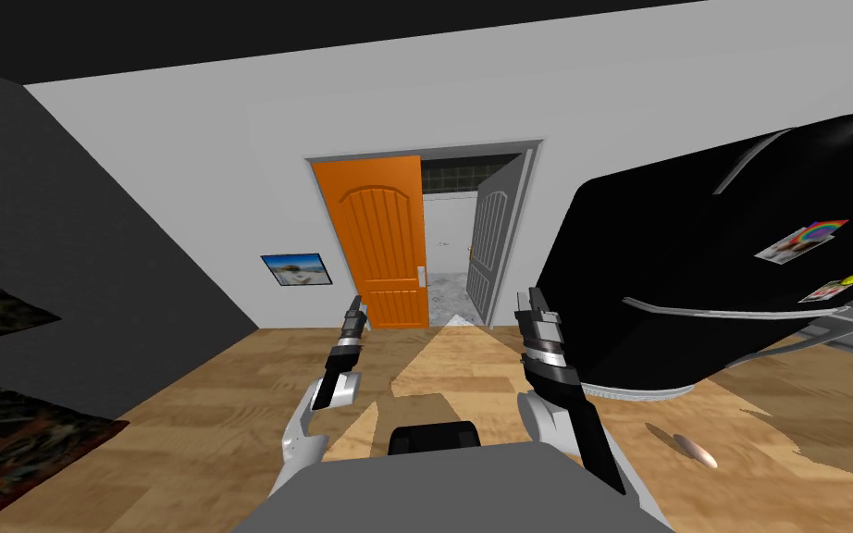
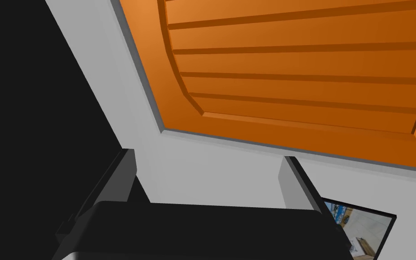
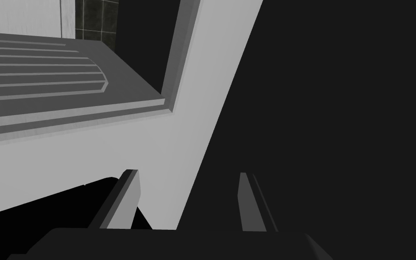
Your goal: Push the door open
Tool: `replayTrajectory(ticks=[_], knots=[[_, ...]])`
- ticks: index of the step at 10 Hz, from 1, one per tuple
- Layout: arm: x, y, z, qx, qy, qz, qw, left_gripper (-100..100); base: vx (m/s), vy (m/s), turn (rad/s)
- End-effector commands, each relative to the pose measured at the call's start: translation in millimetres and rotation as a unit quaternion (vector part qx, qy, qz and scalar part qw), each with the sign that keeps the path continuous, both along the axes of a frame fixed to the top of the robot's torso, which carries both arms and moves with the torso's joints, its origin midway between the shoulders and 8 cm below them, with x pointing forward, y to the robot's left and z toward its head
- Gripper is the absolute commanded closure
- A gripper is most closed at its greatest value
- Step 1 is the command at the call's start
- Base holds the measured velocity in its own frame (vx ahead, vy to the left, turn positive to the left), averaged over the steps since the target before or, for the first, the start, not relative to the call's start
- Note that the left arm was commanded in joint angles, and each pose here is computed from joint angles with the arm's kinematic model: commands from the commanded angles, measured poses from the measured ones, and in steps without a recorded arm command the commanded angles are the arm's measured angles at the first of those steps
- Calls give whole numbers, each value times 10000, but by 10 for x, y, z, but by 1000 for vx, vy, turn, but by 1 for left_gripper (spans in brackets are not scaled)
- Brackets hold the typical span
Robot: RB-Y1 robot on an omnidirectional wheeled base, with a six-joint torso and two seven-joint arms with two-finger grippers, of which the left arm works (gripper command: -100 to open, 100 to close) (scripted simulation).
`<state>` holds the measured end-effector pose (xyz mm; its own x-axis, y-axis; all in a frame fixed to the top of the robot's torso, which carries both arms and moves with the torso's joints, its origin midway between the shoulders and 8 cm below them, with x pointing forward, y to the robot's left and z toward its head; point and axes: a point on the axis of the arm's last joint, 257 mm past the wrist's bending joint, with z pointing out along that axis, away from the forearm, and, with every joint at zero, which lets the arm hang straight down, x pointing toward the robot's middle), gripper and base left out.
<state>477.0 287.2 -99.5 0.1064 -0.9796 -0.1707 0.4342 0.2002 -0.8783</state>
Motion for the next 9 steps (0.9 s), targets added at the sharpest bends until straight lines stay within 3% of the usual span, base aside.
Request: replayTrajectory(ticks=[1,2,9], knots=[[93,21,-87,-5,73,18,10000,-100,93,-32,-15],[98,25,-120,-9,107,21,9999,-100,74,-17,-4],[498,95,-539,-73,526,94,9985,-100,93,-31,-16]])
